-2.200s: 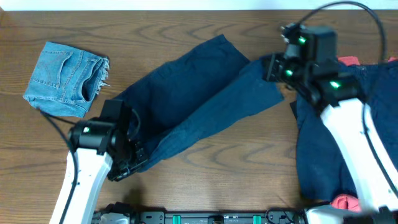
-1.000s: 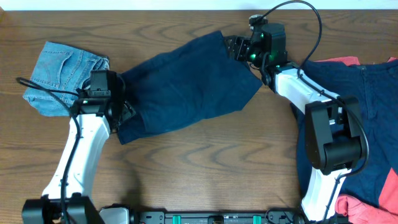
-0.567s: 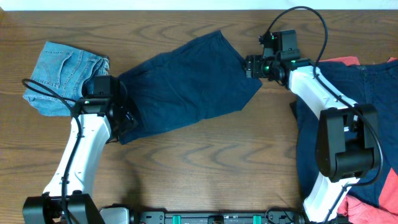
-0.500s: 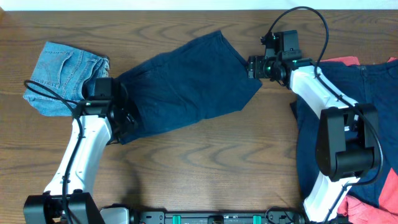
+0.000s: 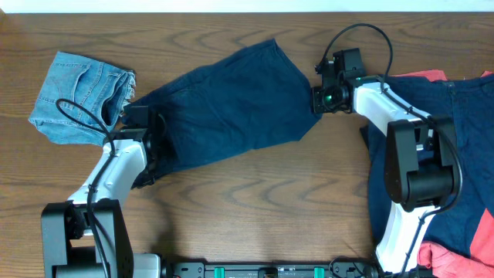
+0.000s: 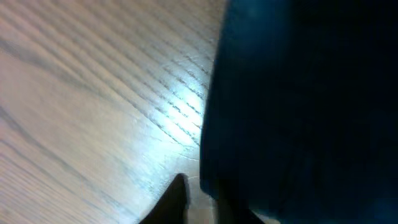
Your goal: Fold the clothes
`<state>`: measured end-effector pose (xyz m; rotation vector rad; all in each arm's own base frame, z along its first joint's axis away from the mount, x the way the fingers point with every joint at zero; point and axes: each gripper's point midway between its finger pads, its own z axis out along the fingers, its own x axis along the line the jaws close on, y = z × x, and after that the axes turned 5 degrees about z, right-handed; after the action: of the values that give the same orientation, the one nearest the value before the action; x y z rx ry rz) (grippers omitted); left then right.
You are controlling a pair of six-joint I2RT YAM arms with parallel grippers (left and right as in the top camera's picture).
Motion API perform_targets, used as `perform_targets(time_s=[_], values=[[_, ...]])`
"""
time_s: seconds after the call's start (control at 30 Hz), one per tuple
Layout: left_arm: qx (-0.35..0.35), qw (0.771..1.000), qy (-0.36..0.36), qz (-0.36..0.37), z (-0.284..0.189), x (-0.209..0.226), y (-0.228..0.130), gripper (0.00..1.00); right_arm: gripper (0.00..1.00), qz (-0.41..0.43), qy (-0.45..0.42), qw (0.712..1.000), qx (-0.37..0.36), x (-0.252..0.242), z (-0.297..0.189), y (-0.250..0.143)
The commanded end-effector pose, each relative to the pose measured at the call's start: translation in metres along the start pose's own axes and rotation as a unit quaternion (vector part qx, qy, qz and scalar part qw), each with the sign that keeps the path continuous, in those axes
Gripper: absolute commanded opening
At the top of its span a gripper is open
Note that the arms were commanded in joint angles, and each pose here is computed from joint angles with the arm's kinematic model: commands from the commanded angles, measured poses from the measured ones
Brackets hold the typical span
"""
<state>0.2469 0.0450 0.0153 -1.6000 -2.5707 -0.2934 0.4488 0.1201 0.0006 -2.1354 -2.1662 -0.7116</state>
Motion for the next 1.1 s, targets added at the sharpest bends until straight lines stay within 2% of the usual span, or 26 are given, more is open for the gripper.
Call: perform_targets(time_s=[0.0, 0.13, 0.33, 0.4, 0.47, 0.5, 0.6, 0.63, 0.67, 0.73, 0.77, 0.8, 0.9, 0.97, 1.07], values=[[0.009, 1.0, 0.01, 0.008, 0.002, 0.008, -0.003, 0.06, 0.01, 0.051, -0.037, 0.997, 0.04, -0.021, -0.005, -0.02], [0.033, 0.999, 0.023, -0.012, -0.001, 0.025, -0.006, 0.06, 0.01, 0.133, -0.134, 0.978, 0.086, -0.063, -0.025, -0.05], [0.056, 0.996, 0.03, -0.065, -0.014, 0.056, -0.002, 0.06, 0.01, 0.171, -0.212, 0.952, 0.139, -0.087, -0.06, -0.083], [0.058, 0.996, 0.01, -0.067, -0.019, 0.057, 0.002, 0.06, 0.15, 0.168, -0.21, 0.952, 0.147, -0.085, -0.066, -0.087], [0.059, 0.996, -0.052, -0.047, -0.025, 0.04, 0.005, 0.06, 0.21, 0.15, -0.203, 0.956, 0.152, -0.082, -0.071, -0.087], [0.058, 0.994, -0.089, -0.035, -0.029, 0.028, 0.006, 0.08, 0.22, 0.141, -0.2, 0.958, 0.15, -0.081, -0.073, -0.085], [0.051, 0.975, -0.217, 0.012, -0.045, -0.016, 0.008, 0.36, 0.23, 0.11, -0.182, 0.968, 0.134, -0.073, -0.081, -0.075], [0.05, 0.969, -0.24, 0.025, -0.048, -0.025, 0.008, 0.42, 0.23, 0.095, -0.167, 0.974, 0.124, -0.068, -0.083, -0.07], [0.046, 0.968, -0.246, 0.032, -0.048, -0.029, 0.009, 0.51, 0.25, 0.081, -0.152, 0.979, 0.111, -0.062, -0.088, -0.063], [0.04, 0.967, -0.248, 0.043, -0.045, -0.034, 0.01, 0.61, 0.3, 0.071, -0.136, 0.984, 0.089, -0.054, -0.096, -0.054], [0.035, 0.967, -0.249, 0.05, -0.041, -0.038, 0.01, 0.65, 0.39, 0.07, -0.13, 0.986, 0.077, -0.05, -0.103, -0.05], [0.035, 0.966, -0.249, 0.054, -0.038, -0.04, 0.009, 0.66, 0.44, 0.069, -0.126, 0.987, 0.07, -0.048, -0.106, -0.047], [0.043, 0.965, -0.249, 0.07, -0.025, -0.05, 0.001, 0.7, 0.71, 0.07, -0.122, 0.989, 0.055, -0.045, -0.116, -0.042], [0.05, 0.964, -0.248, 0.084, -0.016, -0.058, -0.004, 0.72, 0.78, 0.07, -0.118, 0.989, 0.058, -0.043, -0.116, -0.044], [0.06, 0.961, -0.249, 0.105, -0.004, -0.069, -0.01, 0.72, 0.79, 0.075, -0.112, 0.988, 0.073, -0.043, -0.111, -0.05]])
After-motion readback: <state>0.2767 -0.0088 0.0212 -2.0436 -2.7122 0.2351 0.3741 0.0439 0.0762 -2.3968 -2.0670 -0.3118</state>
